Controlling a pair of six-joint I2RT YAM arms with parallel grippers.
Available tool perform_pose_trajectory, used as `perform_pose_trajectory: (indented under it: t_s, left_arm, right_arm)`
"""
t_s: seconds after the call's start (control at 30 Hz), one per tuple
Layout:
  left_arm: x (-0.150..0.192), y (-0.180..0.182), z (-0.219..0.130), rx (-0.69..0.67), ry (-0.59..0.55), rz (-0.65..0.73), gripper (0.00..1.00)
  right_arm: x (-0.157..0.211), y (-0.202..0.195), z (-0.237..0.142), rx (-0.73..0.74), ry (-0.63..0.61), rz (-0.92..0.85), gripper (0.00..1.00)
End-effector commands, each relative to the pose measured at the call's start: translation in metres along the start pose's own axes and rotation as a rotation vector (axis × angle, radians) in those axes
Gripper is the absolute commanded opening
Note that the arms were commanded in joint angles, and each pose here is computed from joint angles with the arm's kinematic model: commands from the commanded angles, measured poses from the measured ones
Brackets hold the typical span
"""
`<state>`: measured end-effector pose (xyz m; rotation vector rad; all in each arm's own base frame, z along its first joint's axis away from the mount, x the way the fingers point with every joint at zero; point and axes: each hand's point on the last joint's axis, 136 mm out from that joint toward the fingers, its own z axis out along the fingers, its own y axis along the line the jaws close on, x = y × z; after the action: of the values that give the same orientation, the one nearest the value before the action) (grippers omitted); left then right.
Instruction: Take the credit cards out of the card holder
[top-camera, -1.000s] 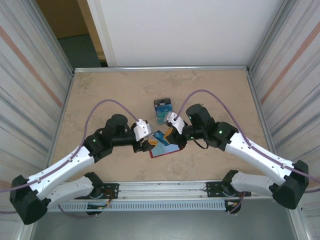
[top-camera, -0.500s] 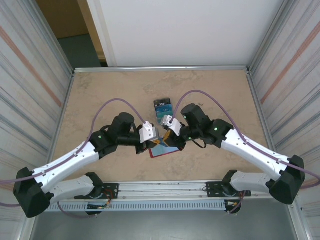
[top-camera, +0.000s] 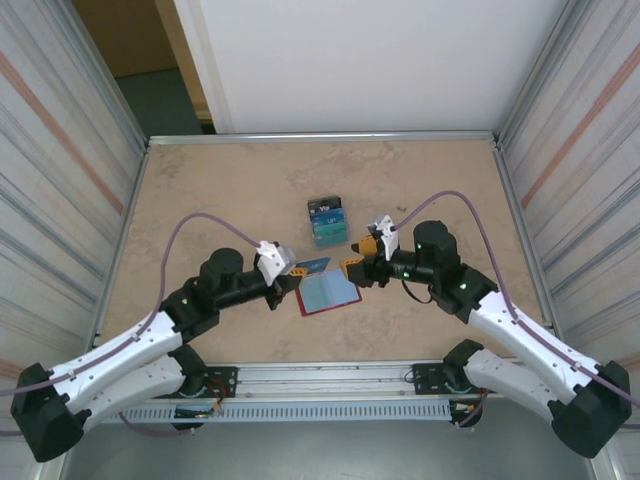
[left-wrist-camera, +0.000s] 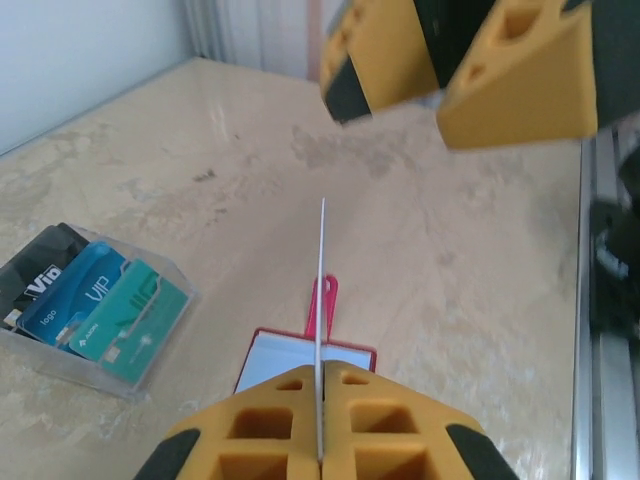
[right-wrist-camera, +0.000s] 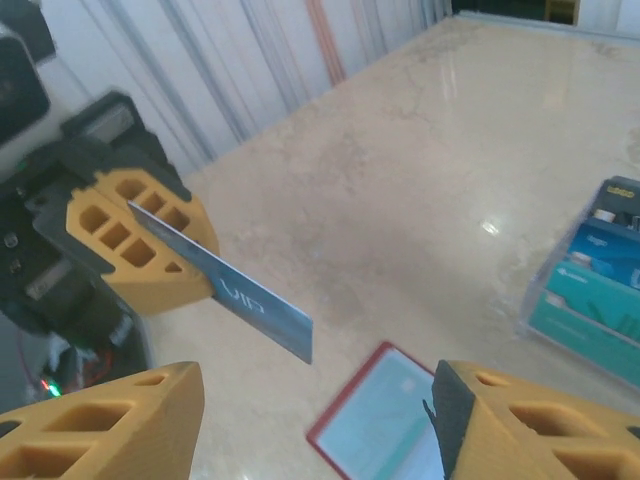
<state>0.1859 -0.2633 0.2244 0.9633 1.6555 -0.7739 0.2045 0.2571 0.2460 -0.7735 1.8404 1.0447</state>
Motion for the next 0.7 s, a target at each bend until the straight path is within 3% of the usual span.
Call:
perform_pose_trajectory:
  t_s: [0.0, 0.3, 0.4, 0.5, 0.67]
  left_arm:
    - [-0.034, 0.008, -0.009, -0.035, -0.202, -0.186, 0.00]
    - [-0.049, -0.005, -0.012, 0.075, -0.310, -0.313, 0.00]
    - [-0.051, -0.009, -0.011, 0.103, -0.320, -0.320, 0.00]
    - [-0.052, -0.012, -0.009, 0.127, -0.322, -0.322, 0.00]
    - [-0.050, -0.014, -0.004, 0.143, -0.311, -0.324, 0.00]
  right_arm:
    - [-0.027, 0.022, 0.002, -0.163, -0.126, 0.094, 0.63]
    - [-0.031, 0.032, 0.021, -0.306, -0.137, 0.122, 0.63]
    - [-0.032, 0.034, 0.024, -0.334, -0.132, 0.118, 0.60]
    - [-0.034, 0.041, 0.024, -0.379, -0.128, 0.109, 0.52]
    - [-0.037, 0.049, 0.023, -0.412, -0.127, 0.088, 0.22]
